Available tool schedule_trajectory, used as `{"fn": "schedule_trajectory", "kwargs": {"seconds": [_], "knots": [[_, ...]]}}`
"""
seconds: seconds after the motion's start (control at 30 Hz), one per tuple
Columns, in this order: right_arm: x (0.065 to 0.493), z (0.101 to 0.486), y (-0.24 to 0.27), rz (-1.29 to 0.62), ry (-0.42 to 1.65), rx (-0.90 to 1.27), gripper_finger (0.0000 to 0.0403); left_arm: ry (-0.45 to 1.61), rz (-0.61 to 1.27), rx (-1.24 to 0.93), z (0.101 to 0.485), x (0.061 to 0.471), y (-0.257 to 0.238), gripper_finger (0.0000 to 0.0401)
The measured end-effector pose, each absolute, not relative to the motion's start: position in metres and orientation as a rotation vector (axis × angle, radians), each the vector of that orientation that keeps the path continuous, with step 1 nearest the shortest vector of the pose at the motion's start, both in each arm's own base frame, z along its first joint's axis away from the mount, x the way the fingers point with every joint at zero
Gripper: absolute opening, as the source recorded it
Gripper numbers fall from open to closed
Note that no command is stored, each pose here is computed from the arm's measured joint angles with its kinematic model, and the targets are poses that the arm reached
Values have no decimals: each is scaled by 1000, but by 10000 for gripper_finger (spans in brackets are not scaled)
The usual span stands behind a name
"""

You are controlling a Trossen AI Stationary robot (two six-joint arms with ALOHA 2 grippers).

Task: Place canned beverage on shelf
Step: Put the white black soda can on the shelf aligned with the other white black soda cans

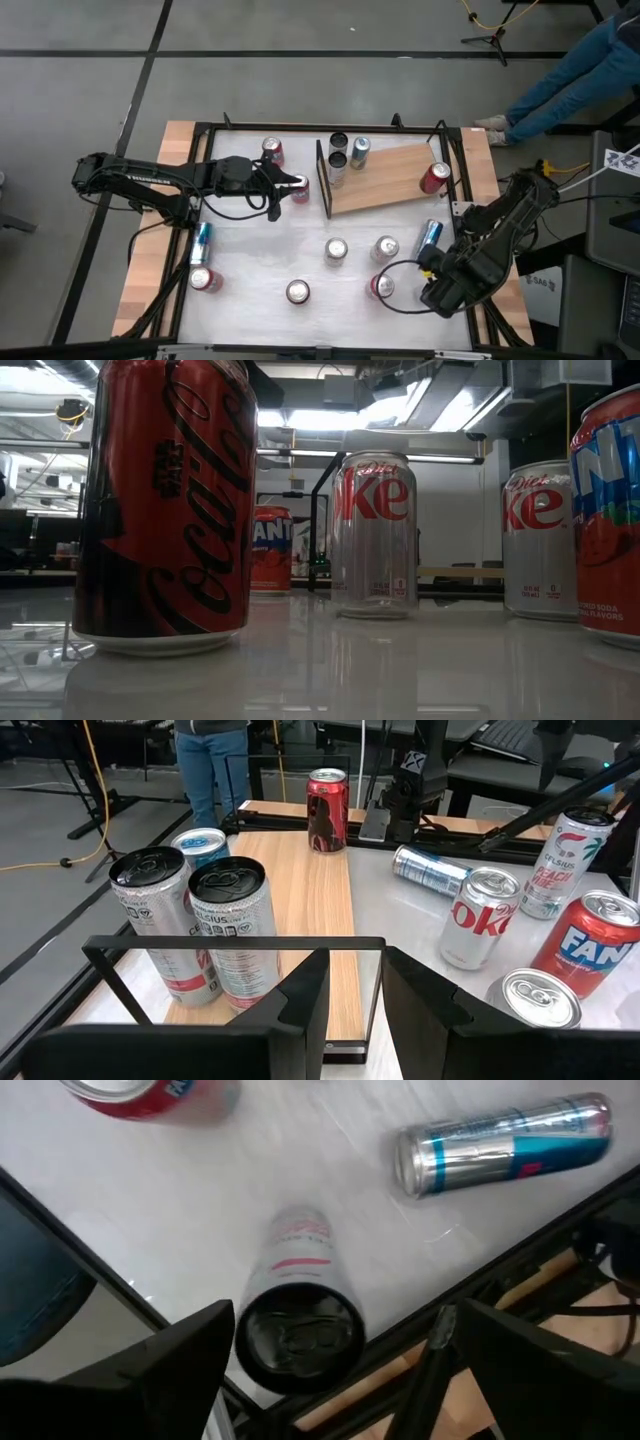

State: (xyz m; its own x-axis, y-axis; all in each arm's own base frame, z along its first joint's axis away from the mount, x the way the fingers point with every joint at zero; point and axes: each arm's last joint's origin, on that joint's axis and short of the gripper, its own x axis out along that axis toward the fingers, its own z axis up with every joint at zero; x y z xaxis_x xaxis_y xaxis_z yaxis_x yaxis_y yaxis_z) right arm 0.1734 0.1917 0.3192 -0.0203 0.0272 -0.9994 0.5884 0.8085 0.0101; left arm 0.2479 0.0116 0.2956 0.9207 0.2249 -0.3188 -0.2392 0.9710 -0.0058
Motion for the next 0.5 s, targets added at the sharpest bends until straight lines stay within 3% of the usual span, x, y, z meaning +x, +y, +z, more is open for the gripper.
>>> {"fn": "schedule_trajectory", "kwargs": {"seconds": [0.5], "knots": [[171, 309, 208, -504, 1527, 496, 370, 327, 238, -45, 295, 248, 12, 85]]}}
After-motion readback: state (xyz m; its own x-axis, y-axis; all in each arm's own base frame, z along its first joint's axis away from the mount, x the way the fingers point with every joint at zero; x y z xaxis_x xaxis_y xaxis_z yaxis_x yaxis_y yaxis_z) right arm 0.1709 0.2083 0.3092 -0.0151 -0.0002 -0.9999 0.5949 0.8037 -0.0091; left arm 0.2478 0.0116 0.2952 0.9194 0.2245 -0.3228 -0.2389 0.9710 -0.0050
